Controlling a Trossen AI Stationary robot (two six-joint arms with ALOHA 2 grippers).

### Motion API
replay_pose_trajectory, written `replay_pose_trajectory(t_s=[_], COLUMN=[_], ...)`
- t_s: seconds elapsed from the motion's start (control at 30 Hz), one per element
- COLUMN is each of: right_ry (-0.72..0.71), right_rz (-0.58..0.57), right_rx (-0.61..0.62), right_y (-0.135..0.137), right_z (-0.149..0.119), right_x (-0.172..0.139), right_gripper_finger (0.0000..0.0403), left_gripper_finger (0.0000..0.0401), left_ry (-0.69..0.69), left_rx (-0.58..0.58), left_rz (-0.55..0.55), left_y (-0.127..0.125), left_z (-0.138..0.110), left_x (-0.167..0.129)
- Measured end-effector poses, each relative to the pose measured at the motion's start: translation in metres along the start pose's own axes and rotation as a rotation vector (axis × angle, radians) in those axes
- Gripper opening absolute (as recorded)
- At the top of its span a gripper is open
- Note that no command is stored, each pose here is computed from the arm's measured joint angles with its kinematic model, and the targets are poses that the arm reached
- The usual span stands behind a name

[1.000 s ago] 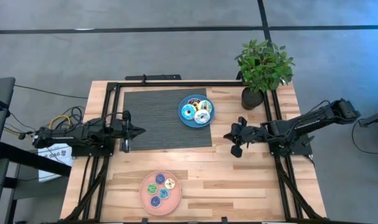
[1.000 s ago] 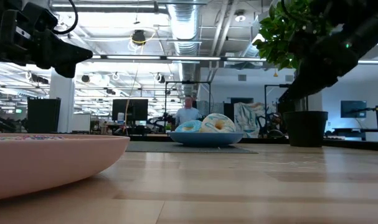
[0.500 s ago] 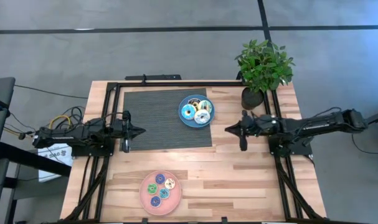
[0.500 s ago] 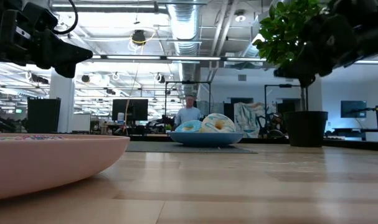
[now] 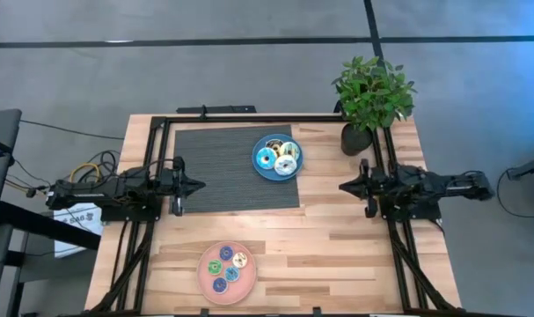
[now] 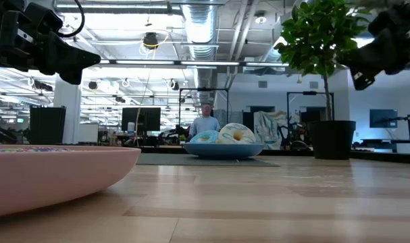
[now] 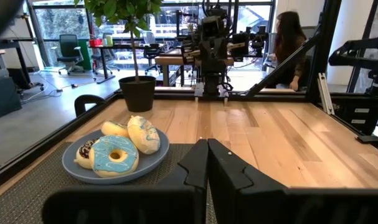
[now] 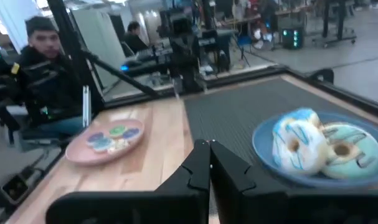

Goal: Pick & Place donuts
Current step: Return to Home Position

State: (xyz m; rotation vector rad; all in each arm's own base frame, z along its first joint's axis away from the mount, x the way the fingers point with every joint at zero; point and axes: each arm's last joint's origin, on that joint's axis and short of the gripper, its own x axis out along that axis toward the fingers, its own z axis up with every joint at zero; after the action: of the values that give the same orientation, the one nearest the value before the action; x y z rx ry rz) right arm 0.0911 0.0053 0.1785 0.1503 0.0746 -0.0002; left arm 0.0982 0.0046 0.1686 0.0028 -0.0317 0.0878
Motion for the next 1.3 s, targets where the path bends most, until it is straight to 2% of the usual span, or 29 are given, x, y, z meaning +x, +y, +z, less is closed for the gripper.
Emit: replay_pose_trajectory(t_s=[0.1, 0.2, 0.43, 0.87, 1.13, 1.3], right_ry=[0.100, 0.133, 0.129, 0.141, 0.125, 0.125], right_rz=[-0.013, -0.008, -0.006, -0.021, -0.189, -0.205], right_rx=[-0.024, -0.062, -0.175, -0.143, -0.154, -0.157], right_y=[-0.0011, -0.0013, -0.0015, -0.0020, -0.0068, -0.0073], right_z=[-0.0072, -0.0105, -0.0099, -0.0108, -0.0099, -0.0100], right_x=[-0.0017, -0.0007, -0.0021, -0.0008, -0.0012, -0.0013], right_gripper_finger=[0.0001, 0.0001, 0.0001, 0.0001, 0.0001, 0.0001], left_gripper_finger=[0.0000, 0.0000, 0.0000, 0.0000, 0.0000, 0.0000], left_ry=[0.002, 0.007, 0.013, 0.014, 0.014, 0.014], left_rx=[0.000, 0.000, 0.001, 0.001, 0.001, 0.001], left_rz=[0.000, 0.001, 0.001, 0.001, 0.000, 0.001], left_y=[0.0000, 0.0000, -0.0001, -0.0001, -0.0001, 0.0000], left_z=[-0.0001, -0.0006, -0.0012, -0.0013, -0.0013, -0.0012], left_x=[0.0001, 0.0004, 0.0008, 0.0008, 0.0008, 0.0008])
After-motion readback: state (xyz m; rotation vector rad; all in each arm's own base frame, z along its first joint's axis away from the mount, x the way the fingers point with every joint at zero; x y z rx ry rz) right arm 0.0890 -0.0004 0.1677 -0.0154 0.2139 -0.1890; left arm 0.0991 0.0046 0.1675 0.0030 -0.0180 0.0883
